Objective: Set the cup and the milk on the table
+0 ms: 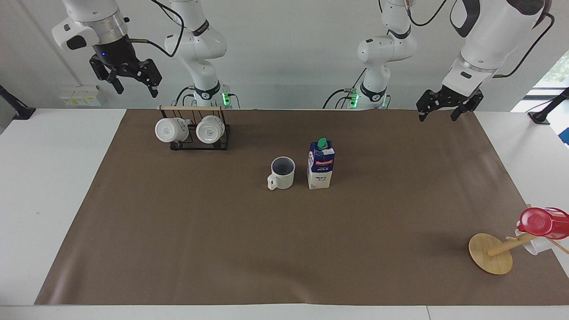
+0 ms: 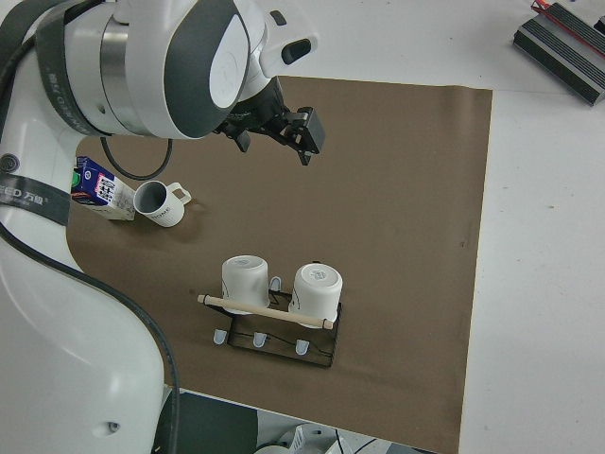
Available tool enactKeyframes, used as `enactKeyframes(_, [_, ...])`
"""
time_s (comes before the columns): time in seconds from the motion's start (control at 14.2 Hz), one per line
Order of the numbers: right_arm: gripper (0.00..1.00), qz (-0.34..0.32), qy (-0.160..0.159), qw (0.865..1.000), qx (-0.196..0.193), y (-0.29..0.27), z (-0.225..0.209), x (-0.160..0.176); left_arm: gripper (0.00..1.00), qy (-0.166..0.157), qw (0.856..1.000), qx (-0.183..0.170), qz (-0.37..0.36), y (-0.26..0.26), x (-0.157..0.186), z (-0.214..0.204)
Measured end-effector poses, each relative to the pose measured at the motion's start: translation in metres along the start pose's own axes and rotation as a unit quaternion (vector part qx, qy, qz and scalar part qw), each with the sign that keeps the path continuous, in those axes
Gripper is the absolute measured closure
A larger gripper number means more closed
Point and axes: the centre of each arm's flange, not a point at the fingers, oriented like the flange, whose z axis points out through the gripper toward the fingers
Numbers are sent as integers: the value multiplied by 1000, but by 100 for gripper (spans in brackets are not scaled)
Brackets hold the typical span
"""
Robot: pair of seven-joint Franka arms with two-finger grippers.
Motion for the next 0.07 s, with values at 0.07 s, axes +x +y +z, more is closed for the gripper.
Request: enactKeyframes(0.07, [0,0,0,1000,0,0,0,0,0,0,1000,0,0,0,0,0])
